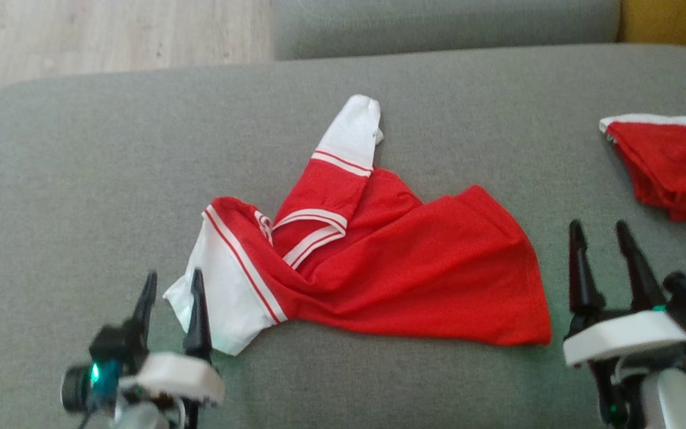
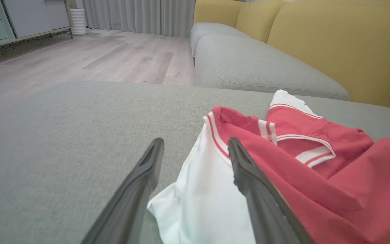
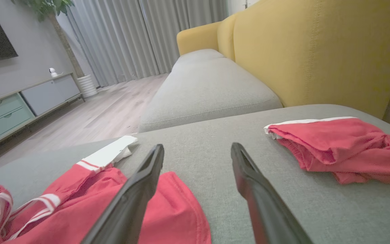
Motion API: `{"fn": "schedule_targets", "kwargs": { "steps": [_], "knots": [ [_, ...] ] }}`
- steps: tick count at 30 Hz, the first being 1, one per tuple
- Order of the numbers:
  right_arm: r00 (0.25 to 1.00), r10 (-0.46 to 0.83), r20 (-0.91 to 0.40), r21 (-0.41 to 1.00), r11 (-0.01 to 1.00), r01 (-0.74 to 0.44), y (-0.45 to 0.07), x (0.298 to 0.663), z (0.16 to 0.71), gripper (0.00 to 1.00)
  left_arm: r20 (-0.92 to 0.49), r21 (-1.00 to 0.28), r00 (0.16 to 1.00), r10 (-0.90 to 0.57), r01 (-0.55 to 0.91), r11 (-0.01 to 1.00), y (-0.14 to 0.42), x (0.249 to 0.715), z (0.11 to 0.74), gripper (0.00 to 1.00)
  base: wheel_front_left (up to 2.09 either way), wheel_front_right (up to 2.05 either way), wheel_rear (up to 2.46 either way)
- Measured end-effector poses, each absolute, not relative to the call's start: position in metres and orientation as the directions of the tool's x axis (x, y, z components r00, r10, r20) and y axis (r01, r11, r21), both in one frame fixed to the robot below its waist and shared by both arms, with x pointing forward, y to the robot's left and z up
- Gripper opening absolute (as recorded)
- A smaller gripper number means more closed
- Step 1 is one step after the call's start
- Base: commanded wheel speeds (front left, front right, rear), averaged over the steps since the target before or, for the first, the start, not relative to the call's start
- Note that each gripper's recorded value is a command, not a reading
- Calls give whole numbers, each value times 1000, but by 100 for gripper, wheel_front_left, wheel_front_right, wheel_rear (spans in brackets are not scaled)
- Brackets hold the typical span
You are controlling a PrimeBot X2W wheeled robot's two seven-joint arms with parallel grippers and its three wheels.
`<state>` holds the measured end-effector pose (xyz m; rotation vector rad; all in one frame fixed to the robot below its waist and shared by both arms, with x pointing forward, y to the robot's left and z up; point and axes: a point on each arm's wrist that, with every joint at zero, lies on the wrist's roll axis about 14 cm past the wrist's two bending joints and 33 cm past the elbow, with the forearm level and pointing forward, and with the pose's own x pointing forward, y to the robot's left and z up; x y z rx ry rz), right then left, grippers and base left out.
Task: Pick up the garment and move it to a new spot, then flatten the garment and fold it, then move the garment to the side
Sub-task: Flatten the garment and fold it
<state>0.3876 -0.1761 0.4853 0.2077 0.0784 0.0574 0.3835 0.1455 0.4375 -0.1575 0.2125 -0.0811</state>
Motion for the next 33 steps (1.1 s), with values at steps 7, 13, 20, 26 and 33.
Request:
{"fn": "schedule_targets", "kwargs": {
  "steps": [7, 13, 20, 26, 33],
  "knots": [
    [990, 110, -88, 183, 979, -93, -161, 363, 477, 100, -226, -212, 973, -55, 6, 977, 150, 335, 433, 100, 0, 0, 0],
    [989, 125, -84, 184, 977, -107, -155, 351, 475, 100, -203, -220, 978, -50, 4, 976, 148, 323, 441, 100, 0, 0, 0],
    [986, 140, -84, 187, 975, -123, -149, 347, 473, 100, -186, -223, 981, -60, 17, 975, 144, 322, 448, 100, 0, 0, 0],
    [985, 146, -96, 188, 974, -126, -147, 345, 468, 100, -188, -223, 980, -70, 27, 974, 141, 320, 448, 100, 0, 0, 0],
    [983, 153, -100, 182, 974, -133, -145, 346, 467, 100, -188, -222, 980, -71, 28, 975, 141, 319, 448, 100, 0, 0, 0]
  ]
}}
